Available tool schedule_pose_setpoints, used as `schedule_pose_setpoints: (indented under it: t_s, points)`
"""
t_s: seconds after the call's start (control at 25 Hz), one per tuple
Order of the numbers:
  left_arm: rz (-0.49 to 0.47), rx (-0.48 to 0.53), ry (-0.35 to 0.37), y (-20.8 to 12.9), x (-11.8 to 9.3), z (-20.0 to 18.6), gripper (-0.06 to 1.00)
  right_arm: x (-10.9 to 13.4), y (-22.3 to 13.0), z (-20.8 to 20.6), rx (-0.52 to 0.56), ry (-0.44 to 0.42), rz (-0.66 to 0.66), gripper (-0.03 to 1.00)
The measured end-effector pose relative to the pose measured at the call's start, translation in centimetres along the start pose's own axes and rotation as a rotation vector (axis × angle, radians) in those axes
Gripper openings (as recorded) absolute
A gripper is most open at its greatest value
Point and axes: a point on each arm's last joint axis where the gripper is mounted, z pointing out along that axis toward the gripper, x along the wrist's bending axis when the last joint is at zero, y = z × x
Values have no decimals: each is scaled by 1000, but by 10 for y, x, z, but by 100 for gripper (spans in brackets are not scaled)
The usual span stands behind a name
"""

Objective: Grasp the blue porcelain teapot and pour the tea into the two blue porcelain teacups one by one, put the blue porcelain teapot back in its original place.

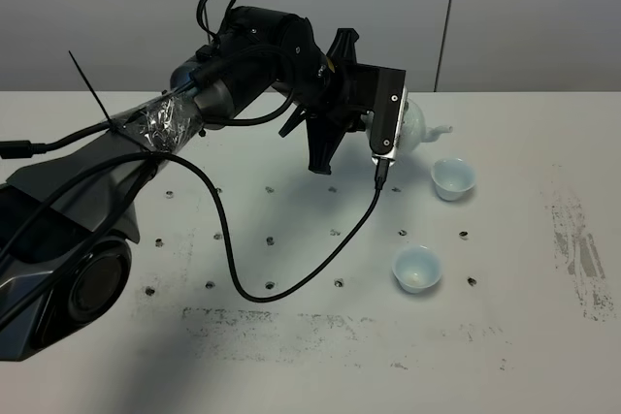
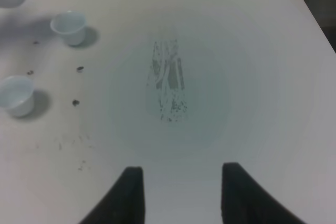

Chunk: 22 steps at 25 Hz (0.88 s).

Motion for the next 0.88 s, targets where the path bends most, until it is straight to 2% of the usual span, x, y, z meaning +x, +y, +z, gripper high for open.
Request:
schedule_pose_setpoints:
  t_s: [0.24, 0.36, 0.6, 0.88]
  points:
    - [72, 84, 32, -8, 3, 0, 11, 0, 0, 0, 0, 0, 0, 36]
    - [80, 107, 68, -6, 6, 0, 11, 0, 0, 0, 0, 0, 0, 36]
    - [161, 151, 145, 2, 8, 9, 11, 0, 0, 0, 0, 0, 0, 36]
    - [262, 189, 157, 17, 0, 25, 11, 0, 0, 0, 0, 1, 0, 36]
